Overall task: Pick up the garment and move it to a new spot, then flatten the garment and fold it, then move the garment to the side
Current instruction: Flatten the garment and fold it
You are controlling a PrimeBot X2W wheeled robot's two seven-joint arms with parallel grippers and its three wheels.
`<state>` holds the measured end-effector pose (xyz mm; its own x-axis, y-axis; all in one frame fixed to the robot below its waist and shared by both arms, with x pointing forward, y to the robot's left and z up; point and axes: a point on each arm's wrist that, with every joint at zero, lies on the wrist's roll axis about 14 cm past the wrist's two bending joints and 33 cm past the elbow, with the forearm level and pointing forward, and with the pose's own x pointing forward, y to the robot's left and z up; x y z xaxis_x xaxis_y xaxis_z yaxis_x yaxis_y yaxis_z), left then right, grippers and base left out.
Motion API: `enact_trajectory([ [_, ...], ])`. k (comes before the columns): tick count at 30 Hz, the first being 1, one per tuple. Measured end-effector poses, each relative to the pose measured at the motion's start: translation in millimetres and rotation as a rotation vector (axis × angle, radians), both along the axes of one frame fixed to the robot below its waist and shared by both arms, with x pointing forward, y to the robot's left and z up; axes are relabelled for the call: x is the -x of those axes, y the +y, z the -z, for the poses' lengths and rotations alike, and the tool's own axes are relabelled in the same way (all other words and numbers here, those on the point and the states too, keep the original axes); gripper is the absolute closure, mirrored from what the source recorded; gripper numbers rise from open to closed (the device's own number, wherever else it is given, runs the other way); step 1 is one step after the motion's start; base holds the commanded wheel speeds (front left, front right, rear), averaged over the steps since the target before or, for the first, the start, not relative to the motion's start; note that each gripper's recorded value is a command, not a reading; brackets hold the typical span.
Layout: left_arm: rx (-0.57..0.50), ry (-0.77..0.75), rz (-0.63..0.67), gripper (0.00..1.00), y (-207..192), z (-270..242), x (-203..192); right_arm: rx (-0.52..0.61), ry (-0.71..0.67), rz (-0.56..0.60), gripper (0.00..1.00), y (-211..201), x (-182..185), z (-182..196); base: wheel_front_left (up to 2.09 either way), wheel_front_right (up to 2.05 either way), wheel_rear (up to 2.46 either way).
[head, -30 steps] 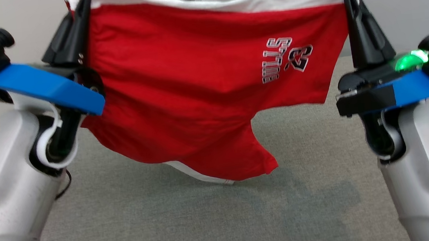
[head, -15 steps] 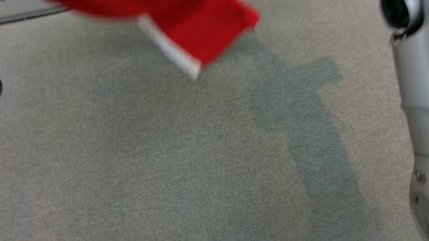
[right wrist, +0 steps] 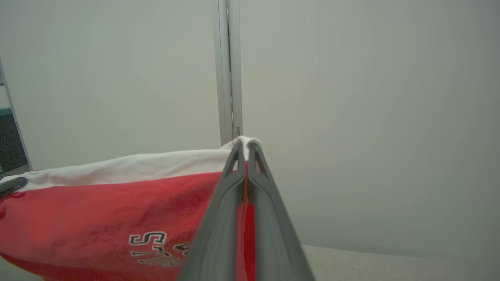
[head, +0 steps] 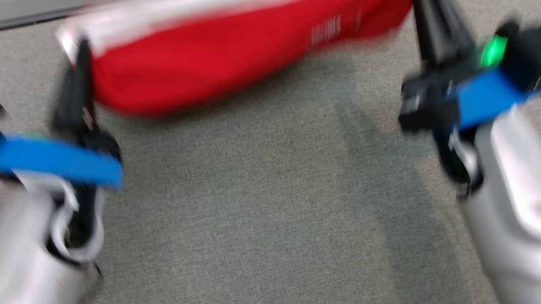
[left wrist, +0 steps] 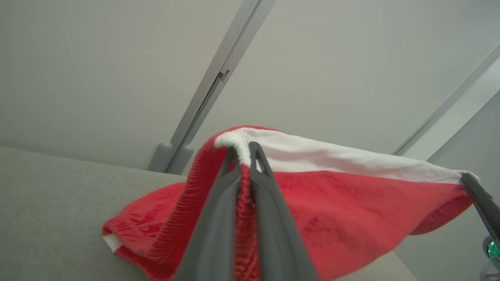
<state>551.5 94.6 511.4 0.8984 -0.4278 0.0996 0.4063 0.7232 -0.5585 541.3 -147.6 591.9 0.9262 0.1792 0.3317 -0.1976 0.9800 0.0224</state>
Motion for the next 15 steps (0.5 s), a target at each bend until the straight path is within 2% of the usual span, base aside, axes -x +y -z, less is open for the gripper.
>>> enact_trajectory([
  [3,0.023,0.148,-0.014,1.0,0,47,43,-0.032,0.114,-0.018,1.0,6,36,42,0.0,0.0,0.0],
  [6,0.049,0.23,-0.038,1.0,-1,67,79,-0.079,0.209,-0.018,1.0,7,73,72,0.0,0.0,0.0],
  [10,0.054,0.282,-0.056,1.0,-2,79,121,-0.154,0.276,0.017,1.0,-2,114,90,0.0,0.0,0.0],
  [13,0.058,0.289,-0.062,1.0,-5,77,145,-0.226,0.281,0.068,1.0,-19,137,90,0.0,0.0,0.0],
  [15,0.074,0.29,-0.086,1.0,-2,75,155,-0.227,0.278,0.062,1.0,-17,150,88,0.0,0.0,0.0],
])
